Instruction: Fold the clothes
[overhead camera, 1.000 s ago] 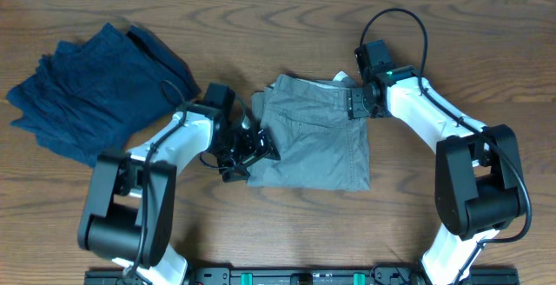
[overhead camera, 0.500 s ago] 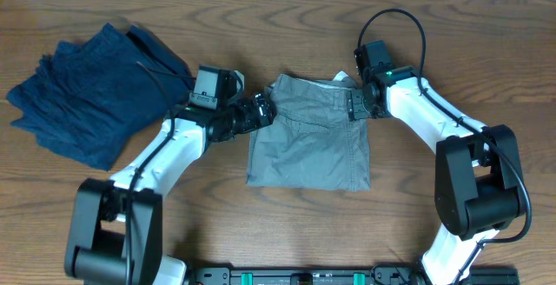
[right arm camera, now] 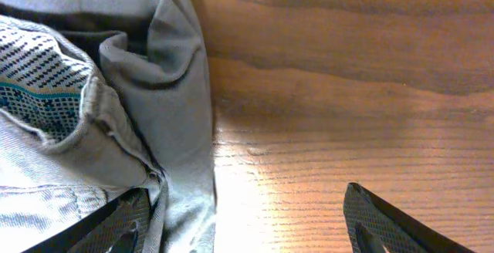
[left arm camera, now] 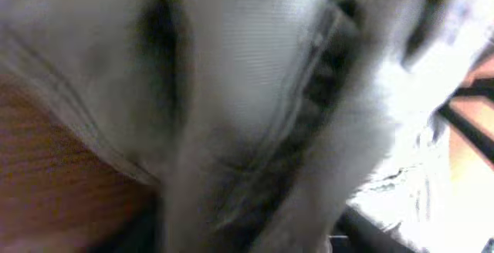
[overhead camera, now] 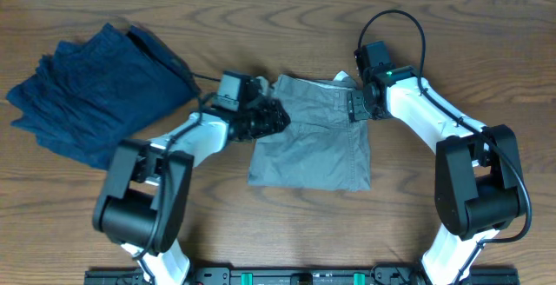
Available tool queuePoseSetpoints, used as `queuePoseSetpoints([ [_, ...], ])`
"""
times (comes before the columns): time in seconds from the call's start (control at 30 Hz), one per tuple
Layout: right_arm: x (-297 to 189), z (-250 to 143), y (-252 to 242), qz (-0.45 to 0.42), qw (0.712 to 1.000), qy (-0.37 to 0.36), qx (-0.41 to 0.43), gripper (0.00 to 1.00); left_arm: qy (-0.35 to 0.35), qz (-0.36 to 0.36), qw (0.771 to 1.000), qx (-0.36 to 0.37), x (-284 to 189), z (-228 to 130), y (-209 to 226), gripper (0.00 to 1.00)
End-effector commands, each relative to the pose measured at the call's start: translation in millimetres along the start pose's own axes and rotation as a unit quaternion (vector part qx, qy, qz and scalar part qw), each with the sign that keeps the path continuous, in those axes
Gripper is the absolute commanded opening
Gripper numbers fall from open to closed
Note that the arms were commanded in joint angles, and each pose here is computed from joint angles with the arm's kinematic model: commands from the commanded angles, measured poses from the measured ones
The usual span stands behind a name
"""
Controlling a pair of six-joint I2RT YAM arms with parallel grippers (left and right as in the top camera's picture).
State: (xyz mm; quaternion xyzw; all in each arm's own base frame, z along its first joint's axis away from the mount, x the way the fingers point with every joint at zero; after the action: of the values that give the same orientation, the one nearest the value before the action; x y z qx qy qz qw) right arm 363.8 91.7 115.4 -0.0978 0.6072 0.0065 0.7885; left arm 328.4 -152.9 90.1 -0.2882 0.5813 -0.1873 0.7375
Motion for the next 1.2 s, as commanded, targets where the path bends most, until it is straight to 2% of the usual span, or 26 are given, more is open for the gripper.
queuePoseSetpoints([
  [0.0,2.3,-3.2,-1.4,-0.013,1.0,0.01,-0.009,0.8,0.018,-0.004,1.0,0.015,13.8,-8.3,-1.4,0.28],
  [0.03,0.1,-3.5,-1.8,-0.013,1.0,0.01,-0.009,0.8,0.014,-0.009,1.0,0.02,14.4,-7.5,-3.6,0.14],
  [0.07,-2.7,-3.7,-2.3,-0.013,1.0,0.009,-0.009,0.81,0.009,-0.013,1.0,0.023,14.4,-5.9,-4.7,0.06],
  [0.23,-37.7,-1.4,-11.1,-0.017,1.0,-0.023,0.0,0.83,-0.031,-0.029,0.998,0.041,2.1,11.7,-6.9,0.06],
  [0.33,-71.5,-1.3,-24.5,-0.018,0.998,-0.062,0.017,0.84,-0.067,-0.032,0.997,0.037,-24.3,31.9,-6.1,0.06],
  [0.5,-123.3,-10.3,-51.8,-0.021,0.991,-0.117,0.053,0.85,-0.175,-0.01,0.983,0.049,-109.3,75.0,-7.3,0.06],
  [0.7,-155.0,-22.5,-67.2,-0.012,0.986,-0.148,0.074,0.84,-0.32,0.048,0.945,0.052,-230.6,111.1,-2.7,0.06],
  [0.9,-156.5,-25.9,-65.8,-0.003,0.987,-0.142,0.071,0.84,-0.411,0.093,0.907,-0.013,-311.5,114.8,47.5,0.06],
  [1.17,-156.5,-26.0,-65.7,-0.002,0.987,-0.141,0.071,0.84,-0.412,0.15,0.888,-0.141,-343.8,97.4,133.4,0.07],
])
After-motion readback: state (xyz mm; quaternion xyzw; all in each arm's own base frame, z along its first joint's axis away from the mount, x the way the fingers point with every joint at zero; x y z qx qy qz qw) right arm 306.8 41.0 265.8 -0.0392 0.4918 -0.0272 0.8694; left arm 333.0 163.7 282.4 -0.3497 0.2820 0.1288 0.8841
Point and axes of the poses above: each gripper's point midway between its finger pads, its own x axis out along the fingers, its own y axis along the line the jaws close on, z = x × y, the point moved 10 cm from there along -x, back along the fingers, and after that the axes turned 5 degrees about -x, right-handed, at the moved point
